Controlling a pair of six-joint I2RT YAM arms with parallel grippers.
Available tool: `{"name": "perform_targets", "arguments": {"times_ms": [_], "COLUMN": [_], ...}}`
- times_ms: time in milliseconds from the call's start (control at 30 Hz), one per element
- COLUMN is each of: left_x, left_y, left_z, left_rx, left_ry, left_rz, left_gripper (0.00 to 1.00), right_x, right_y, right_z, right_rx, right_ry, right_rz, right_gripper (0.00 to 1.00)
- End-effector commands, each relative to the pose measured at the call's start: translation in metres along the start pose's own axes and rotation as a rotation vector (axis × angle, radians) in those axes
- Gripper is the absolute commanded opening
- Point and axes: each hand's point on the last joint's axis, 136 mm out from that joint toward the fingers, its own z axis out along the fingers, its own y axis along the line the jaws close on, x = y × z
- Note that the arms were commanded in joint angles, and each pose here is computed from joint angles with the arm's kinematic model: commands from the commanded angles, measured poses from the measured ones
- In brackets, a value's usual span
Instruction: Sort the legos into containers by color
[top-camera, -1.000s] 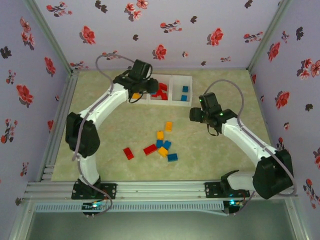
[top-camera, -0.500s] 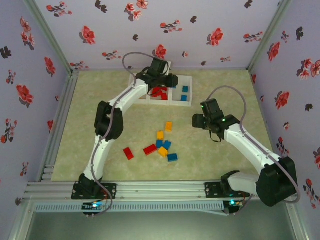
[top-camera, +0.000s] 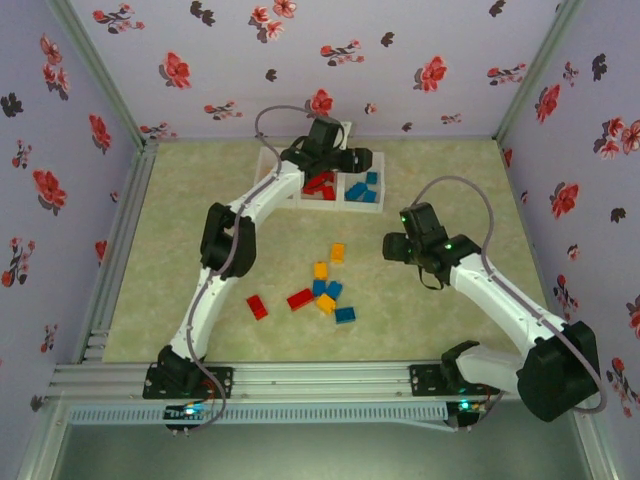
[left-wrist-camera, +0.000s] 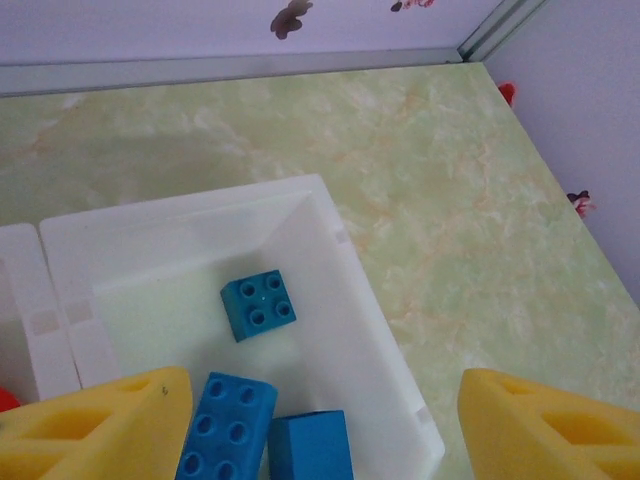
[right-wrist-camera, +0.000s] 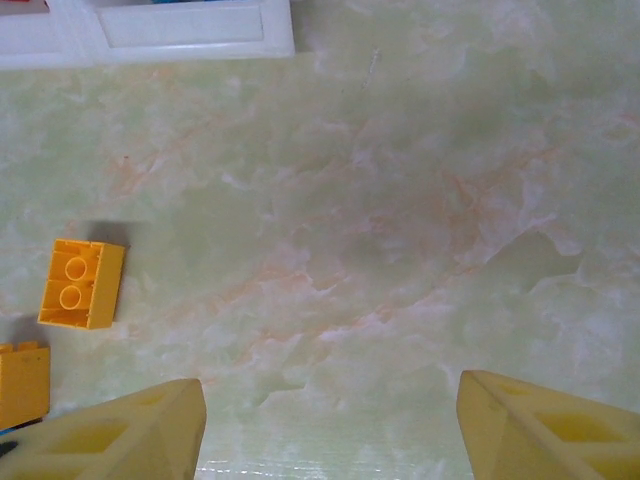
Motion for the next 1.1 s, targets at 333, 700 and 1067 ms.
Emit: {"name": "perform_targets", "arguments": {"times_ms": [333,700,1067], "left_x": [-0.019,0.051,0.083], "left_y": [-0.032,0.002,0.019], "left_z": [-0.135,-0.192,-0.233], "left_rx": [-0.054,-0.194,-0.258], "left_ry": [-0.154,-0.07,-0.103], "left_rz": [0.114,0.039,-0.029], "left_gripper": [0.72,0.71,0.72], "right_x": [0.009,0.037,0.093], "right_y": [0.041,0.098,0.131], "right_z": [0.02,0.044,0.045], "right_rx": [-0.074,-0.143,-0.141], "right_ry": [0.017,0.097,0.225], "right_rz": [-0.012,-0.079,-0.09], "right_gripper": [0.69,0.67,0.75]}}
